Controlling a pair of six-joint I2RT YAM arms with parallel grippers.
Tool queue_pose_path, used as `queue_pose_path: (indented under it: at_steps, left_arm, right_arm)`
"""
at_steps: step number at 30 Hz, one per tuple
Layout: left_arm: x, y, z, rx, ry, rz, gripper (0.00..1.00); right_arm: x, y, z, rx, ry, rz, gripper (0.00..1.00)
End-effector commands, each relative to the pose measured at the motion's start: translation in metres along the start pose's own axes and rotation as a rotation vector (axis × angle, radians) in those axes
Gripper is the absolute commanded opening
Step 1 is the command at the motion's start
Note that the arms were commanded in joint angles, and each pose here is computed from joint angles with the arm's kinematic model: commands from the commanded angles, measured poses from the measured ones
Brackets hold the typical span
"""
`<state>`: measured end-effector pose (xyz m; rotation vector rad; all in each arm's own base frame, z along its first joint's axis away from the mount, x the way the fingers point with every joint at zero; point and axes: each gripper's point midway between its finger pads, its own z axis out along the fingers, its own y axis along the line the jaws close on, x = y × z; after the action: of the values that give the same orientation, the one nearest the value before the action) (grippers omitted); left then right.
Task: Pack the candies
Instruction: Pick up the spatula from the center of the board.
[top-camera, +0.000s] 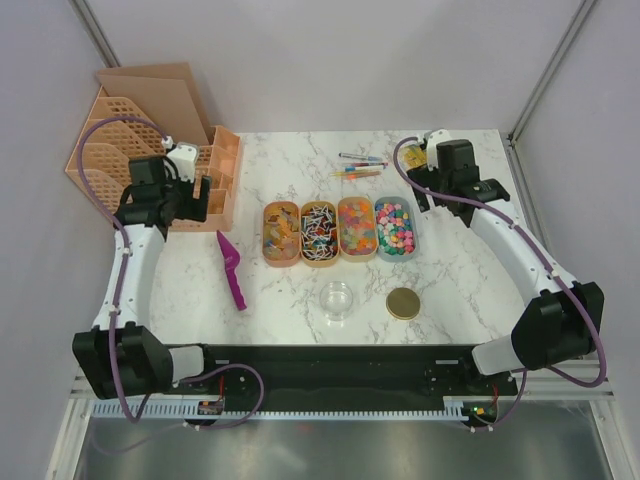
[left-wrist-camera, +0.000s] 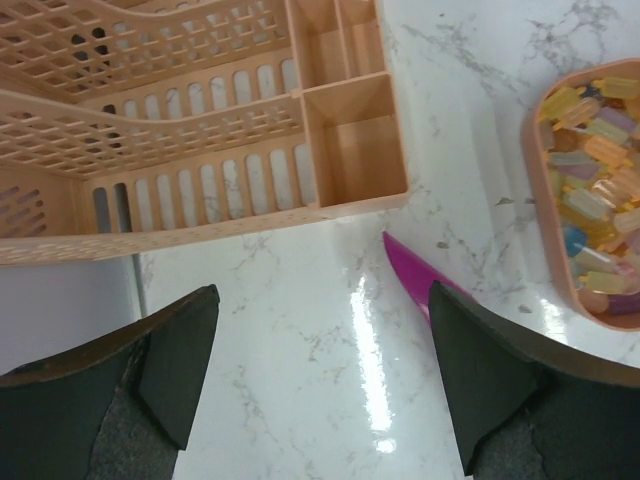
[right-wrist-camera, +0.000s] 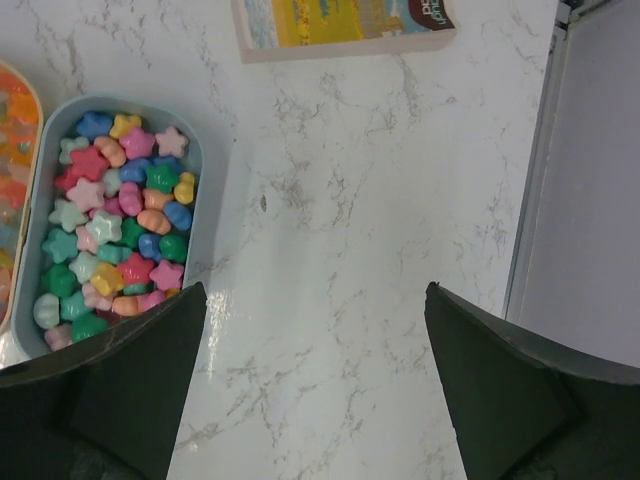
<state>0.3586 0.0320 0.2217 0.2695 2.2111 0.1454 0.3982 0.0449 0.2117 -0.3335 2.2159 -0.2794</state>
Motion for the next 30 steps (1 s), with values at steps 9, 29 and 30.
queue_pose_path:
  at_steps: [9, 29, 30]
  left_arm:
    - [0.044, 0.032, 0.01, 0.297, 0.124, -0.071, 0.8]
    - [0.094, -0.036, 0.058, 0.524, 0.279, -0.26, 0.68]
    - [0.093, -0.035, 0.062, 0.515, 0.278, -0.255, 0.67]
  right_arm:
    - [0.016, 0.049, -0.016, -0.342, 0.062, -0.18, 0.98]
    - [0.04, 0.052, -0.002, -0.343, 0.135, -0.24, 0.98]
    - [0.039, 0.051, -0.002, -0.34, 0.133, -0.238, 0.98]
